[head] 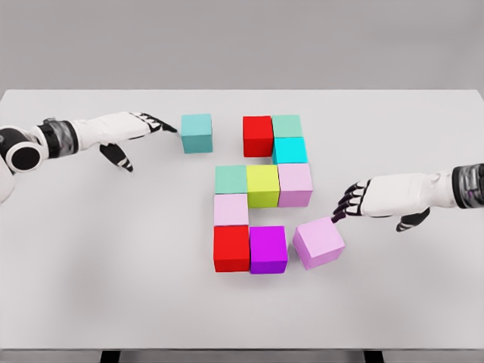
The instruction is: Assemble the squares on the desktop into the number 2
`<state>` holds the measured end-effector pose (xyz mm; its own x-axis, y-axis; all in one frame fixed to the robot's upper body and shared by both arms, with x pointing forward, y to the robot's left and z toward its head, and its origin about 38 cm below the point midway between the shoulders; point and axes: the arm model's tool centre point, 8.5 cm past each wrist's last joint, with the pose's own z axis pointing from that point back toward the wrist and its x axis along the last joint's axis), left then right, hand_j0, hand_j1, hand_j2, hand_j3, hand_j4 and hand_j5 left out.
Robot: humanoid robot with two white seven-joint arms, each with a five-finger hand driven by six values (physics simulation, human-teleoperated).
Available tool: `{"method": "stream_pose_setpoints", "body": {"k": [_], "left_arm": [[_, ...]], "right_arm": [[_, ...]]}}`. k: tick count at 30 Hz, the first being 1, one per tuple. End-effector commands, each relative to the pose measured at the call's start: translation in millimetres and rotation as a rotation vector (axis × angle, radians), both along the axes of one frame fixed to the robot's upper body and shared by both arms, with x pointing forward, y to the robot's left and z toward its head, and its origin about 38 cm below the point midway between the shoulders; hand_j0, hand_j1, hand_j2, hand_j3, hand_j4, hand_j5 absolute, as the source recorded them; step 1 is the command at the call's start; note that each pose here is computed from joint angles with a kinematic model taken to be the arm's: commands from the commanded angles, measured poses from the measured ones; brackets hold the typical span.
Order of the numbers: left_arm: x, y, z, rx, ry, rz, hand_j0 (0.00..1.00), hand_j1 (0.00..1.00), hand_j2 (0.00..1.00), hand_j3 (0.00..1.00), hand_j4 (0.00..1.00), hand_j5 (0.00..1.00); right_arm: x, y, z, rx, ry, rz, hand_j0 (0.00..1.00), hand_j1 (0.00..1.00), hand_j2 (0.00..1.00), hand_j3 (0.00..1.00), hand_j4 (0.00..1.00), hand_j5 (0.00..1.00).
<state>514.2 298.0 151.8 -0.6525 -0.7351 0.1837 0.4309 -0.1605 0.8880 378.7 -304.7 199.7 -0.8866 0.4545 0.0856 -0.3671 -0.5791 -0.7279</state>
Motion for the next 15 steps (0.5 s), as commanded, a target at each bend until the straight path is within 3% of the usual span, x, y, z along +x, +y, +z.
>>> {"method": "stream_pose_setpoints", "body": {"k": [1,7,11,15], "left_arm": [[2.6,3,-3.3,-0.006,0.009,0.022,1.00,1.00,1.00,1.00,1.00,1.00],[4.9,-10,-3.9,-0.017,0.008,0.004,1.00,1.00,1.00,1.00,1.00,1.00],[5.6,-16,-4.2,-0.019,0.007,-0.006,1.00,1.00,1.00,1.00,1.00,1.00],[7.1,-21,-1.7,-0.021,0.004,-0.015,1.00,1.00,1.00,1.00,1.00,1.00]], "right_arm": [[-1.0,0,1.5,0.005,0.000,0.000,0.98,0.98,0.98,0.98,0.98,0.98],[-12.5,-23,6.2,-0.015,0.004,-0.039,0.98,0.98,0.98,0.98,0.98,0.98],[-29.6,-15,9.8,-0.009,0.011,0.007,0.97,0.97,0.97,0.97,0.97,0.97],[-32.9,-12,5.8,-0.006,0.021,0.017,0.97,0.97,0.97,0.97,0.97,0.97]]}}
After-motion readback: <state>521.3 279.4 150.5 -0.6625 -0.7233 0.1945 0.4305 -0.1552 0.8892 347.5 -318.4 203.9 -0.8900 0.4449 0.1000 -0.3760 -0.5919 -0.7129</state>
